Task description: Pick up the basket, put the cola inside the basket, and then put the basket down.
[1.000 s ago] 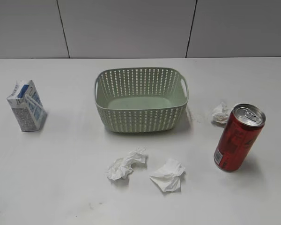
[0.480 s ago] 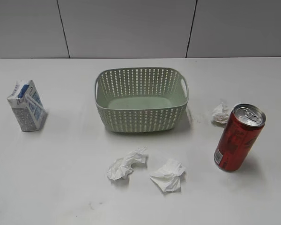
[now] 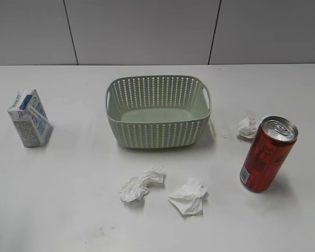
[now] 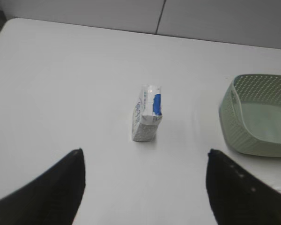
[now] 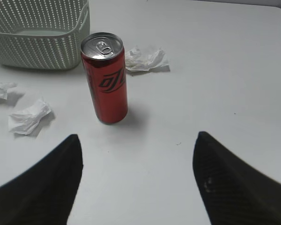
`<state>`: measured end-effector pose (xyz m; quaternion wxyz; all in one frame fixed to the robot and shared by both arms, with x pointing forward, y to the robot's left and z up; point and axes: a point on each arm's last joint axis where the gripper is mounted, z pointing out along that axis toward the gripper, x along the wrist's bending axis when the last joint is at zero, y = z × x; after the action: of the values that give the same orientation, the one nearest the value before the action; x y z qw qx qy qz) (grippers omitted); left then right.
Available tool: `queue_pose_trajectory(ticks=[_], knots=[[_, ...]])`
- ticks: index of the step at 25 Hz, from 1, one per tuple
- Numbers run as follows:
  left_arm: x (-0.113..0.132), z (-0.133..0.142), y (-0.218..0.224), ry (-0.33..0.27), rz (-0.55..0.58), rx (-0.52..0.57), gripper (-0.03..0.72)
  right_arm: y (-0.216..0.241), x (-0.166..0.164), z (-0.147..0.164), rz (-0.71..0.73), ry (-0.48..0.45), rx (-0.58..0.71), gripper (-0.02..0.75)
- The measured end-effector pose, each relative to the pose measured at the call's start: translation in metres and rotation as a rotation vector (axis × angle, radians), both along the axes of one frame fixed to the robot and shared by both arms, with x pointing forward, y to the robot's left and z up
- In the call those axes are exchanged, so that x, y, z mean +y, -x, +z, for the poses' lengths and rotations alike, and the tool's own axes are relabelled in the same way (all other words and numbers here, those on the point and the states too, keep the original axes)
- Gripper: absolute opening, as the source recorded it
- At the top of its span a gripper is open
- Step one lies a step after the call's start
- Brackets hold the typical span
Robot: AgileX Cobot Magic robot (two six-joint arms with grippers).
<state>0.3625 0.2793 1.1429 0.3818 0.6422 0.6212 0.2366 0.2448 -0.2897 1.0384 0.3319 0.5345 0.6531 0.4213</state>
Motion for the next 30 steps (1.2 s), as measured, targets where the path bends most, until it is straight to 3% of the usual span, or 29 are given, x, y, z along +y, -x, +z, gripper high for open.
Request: queue_pose_trajectory(ticks=[6,13,19,26,30], knots=[[-0.032,0.014,-0.068,-0.018,-0.138,0.125,0.603,0.0,0.0,0.0,0.001,-0.002,0.0,0.567],[-0.078,0.008,-0.138,-0.06,-0.255,0.284,0.574,0.0,0.0,0.0,0.0,-0.002,-0.001,0.567],[-0.118,-0.018,-0.188,-0.088,-0.316,0.428,0.571,0.0,0.0,0.0,0.001,-0.004,0.0,0.567],[-0.156,-0.06,-0.231,-0.094,-0.296,0.569,0.554,0.0,0.001,0.0,0.008,-0.016,0.003,0.567],[-0.174,-0.087,-0.251,-0.127,-0.263,0.614,0.532,0.0,0.001,0.0,0.009,-0.017,0.003,0.567]])
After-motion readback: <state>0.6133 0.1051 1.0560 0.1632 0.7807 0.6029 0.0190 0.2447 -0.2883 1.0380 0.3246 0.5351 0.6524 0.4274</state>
